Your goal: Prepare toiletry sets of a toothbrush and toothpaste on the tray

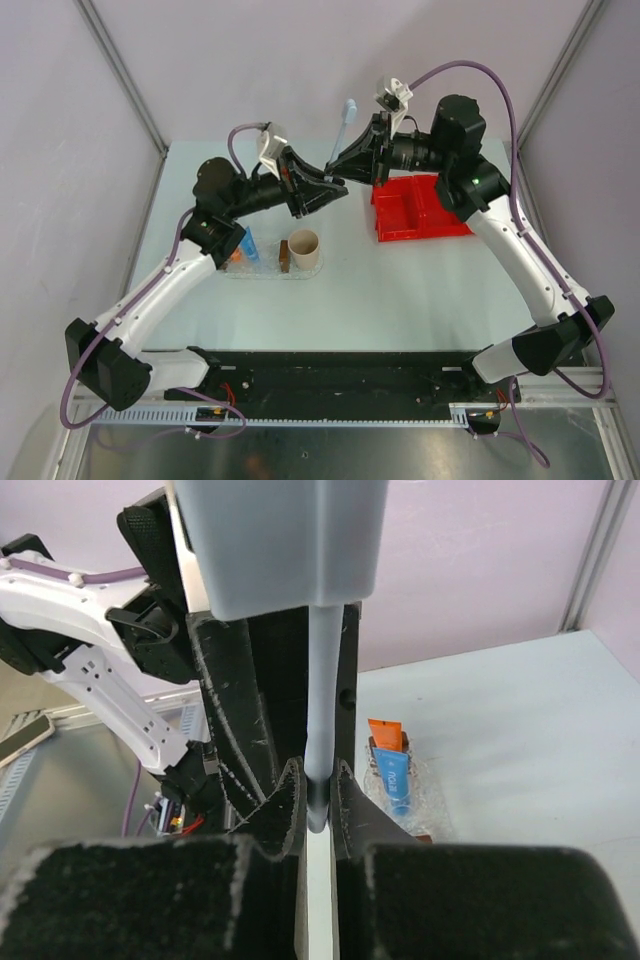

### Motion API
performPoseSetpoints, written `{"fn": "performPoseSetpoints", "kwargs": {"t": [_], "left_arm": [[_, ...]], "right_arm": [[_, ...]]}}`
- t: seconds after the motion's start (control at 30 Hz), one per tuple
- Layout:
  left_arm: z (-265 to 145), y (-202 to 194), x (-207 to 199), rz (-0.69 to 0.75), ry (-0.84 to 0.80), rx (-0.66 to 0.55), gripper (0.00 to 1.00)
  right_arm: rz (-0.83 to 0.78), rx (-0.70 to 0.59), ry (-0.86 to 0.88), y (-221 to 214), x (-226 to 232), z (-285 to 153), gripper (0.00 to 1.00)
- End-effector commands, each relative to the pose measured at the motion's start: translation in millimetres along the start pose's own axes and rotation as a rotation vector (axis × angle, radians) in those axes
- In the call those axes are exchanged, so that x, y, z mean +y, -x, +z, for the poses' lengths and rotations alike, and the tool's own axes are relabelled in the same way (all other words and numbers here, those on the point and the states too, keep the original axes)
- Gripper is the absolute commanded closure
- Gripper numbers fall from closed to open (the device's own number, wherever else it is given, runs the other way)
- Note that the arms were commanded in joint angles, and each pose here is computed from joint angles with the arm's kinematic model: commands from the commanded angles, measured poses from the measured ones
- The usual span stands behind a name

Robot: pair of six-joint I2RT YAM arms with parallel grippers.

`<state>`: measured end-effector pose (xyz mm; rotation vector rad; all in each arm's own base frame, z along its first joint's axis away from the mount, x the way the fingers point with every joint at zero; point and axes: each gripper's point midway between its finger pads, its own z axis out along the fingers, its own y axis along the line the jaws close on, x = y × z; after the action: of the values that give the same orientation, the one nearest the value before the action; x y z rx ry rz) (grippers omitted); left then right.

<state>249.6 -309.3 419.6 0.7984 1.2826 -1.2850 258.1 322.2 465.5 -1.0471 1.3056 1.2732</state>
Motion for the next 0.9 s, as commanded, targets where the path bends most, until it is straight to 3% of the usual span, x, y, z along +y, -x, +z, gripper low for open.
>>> {"fn": "performPoseSetpoints", "kwargs": {"t": [0.0, 0.03, 0.13, 0.23, 0.33, 0.6, 0.87], "left_arm": [[-4, 2, 0, 0.015, 0.01, -0.013, 0.61], [-5, 1, 0, 0.017, 0.013, -0.013, 0.51], [-8, -1, 1, 0.036, 0.023, -0.015, 0.33], [-14, -2, 2, 0.053, 0.03, -0.01, 0.19], [-24, 1, 5, 0.078, 0.058, -0.004, 0.12], [-42, 37, 5, 0.222, 0.113, -0.005, 0.11], [-34, 41, 7, 0.271, 0.063, 0.035, 0.13]], "right_arm": [[-0.087, -0.017, -0.049, 12, 0, -4, 1.0], [-0.094, -0.016, -0.057, 12, 0, -6, 1.0], [-0.113, -0.006, -0.085, 12, -1, -10, 1.0], [-0.121, 0.009, -0.122, 9, -4, -14, 1.0], [-0.164, 0.041, -0.175, 4, -12, -20, 1.0], [-0.157, 0.161, -0.231, -31, -20, -32, 1.0], [-0.135, 0.232, -0.187, -71, -10, -26, 1.0]]}}
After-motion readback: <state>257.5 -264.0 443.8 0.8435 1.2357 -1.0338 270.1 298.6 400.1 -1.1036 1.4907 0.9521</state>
